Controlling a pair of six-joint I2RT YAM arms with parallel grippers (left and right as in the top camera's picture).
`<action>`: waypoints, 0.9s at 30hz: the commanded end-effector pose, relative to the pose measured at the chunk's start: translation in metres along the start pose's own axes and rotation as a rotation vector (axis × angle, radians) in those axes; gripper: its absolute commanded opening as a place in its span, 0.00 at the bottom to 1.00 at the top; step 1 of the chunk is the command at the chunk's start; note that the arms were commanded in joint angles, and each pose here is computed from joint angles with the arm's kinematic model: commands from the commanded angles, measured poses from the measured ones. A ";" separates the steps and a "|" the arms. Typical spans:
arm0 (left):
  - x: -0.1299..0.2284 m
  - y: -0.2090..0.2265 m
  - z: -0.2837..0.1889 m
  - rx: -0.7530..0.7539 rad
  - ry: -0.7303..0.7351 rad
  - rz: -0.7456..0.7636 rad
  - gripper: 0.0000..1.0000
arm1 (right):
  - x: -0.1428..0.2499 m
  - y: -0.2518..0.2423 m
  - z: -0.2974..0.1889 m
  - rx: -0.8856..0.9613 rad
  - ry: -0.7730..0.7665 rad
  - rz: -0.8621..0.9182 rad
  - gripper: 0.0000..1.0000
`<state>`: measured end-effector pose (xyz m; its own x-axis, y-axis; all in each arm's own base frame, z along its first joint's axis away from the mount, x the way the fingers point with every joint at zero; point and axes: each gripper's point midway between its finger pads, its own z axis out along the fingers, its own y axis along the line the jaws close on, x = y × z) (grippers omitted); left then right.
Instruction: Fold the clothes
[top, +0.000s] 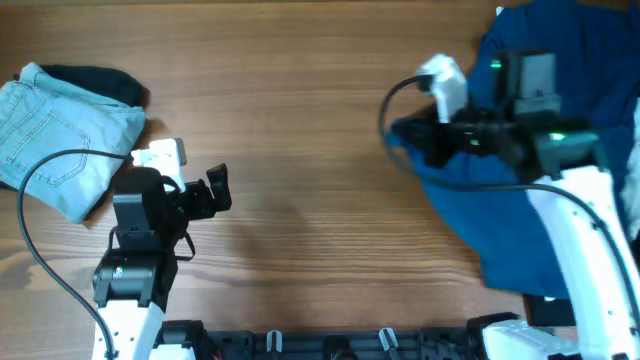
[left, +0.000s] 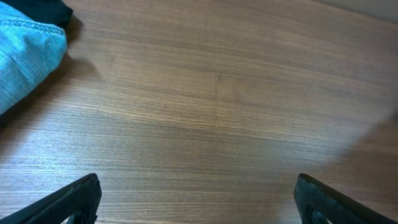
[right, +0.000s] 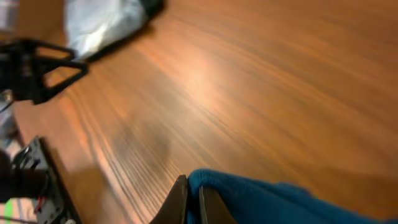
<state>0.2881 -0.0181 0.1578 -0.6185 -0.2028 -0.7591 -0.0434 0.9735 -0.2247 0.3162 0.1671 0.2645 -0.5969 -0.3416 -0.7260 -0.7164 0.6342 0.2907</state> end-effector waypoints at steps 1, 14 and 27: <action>-0.008 -0.006 -0.002 0.022 -0.016 -0.002 1.00 | -0.019 0.052 0.041 -0.190 -0.022 -0.088 0.04; -0.005 -0.005 0.003 0.019 0.003 -0.005 1.00 | -0.046 0.001 0.114 0.173 -0.073 0.090 1.00; 0.067 -0.115 0.066 0.368 0.394 -0.330 0.96 | 0.099 -0.157 -0.109 0.811 0.066 0.834 1.00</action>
<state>0.3064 -0.1122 0.1092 -0.8058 -0.3474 -0.4795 -0.0044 0.8133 -0.5818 0.3343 -0.0261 0.2156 -0.8223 0.3330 -0.4615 0.2817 0.9428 0.1783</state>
